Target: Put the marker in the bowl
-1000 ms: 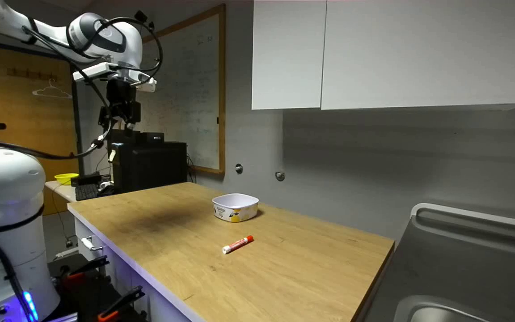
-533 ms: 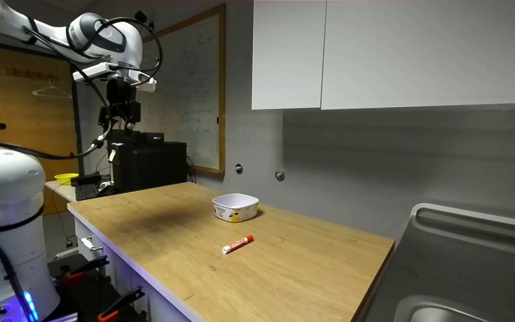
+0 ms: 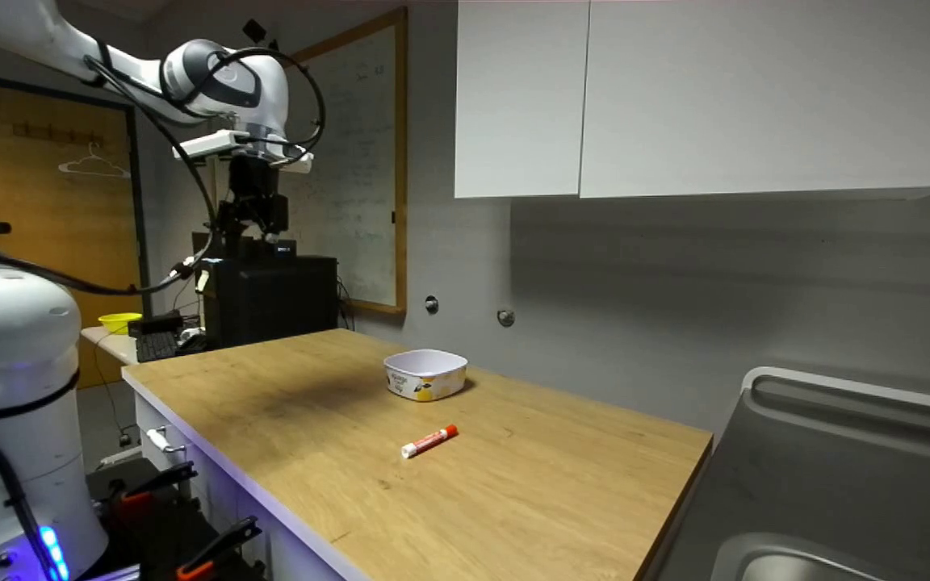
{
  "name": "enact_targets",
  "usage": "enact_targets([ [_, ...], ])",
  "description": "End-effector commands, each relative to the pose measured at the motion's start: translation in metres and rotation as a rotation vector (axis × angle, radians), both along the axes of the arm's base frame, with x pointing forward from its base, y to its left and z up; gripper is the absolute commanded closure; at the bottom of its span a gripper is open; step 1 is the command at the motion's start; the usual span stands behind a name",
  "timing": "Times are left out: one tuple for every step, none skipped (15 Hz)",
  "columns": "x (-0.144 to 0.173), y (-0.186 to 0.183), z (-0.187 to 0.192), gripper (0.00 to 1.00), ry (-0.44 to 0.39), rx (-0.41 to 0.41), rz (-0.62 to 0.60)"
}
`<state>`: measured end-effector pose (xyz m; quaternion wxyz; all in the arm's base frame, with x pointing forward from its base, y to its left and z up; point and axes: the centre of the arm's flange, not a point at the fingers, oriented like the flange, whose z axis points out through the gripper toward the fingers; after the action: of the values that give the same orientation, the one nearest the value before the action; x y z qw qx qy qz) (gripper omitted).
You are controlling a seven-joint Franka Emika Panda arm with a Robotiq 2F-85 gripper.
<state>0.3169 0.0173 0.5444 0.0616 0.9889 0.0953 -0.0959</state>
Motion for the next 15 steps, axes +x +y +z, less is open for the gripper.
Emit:
enact_targets([
  [0.064, -0.043, -0.017, 0.0, 0.039, 0.011, -0.044],
  [0.079, -0.061, -0.025, 0.0, 0.047, 0.014, -0.067],
  [0.089, -0.075, -0.031, 0.0, 0.056, 0.019, -0.087],
  [0.102, -0.095, -0.04, 0.0, 0.068, 0.029, -0.111],
  [0.111, -0.111, -0.046, 0.0, 0.079, 0.04, -0.132],
  [0.122, -0.13, -0.053, 0.0, 0.087, 0.062, -0.15],
  [0.132, -0.145, -0.058, 0.0, 0.092, 0.077, -0.164],
  [0.143, -0.159, -0.065, 0.0, 0.097, 0.088, -0.179],
  [0.152, -0.17, -0.071, 0.0, 0.103, 0.096, -0.19],
  [0.162, -0.18, -0.077, 0.0, 0.112, 0.107, -0.197],
  [0.174, -0.187, -0.085, 0.0, 0.121, 0.113, -0.202],
  [0.182, -0.191, -0.092, 0.0, 0.133, 0.122, -0.207],
  [0.192, -0.193, -0.101, 0.0, 0.146, 0.13, -0.209],
  [0.201, -0.194, -0.112, 0.0, 0.159, 0.136, -0.209],
  [0.207, -0.194, -0.12, 0.0, 0.173, 0.142, -0.212],
])
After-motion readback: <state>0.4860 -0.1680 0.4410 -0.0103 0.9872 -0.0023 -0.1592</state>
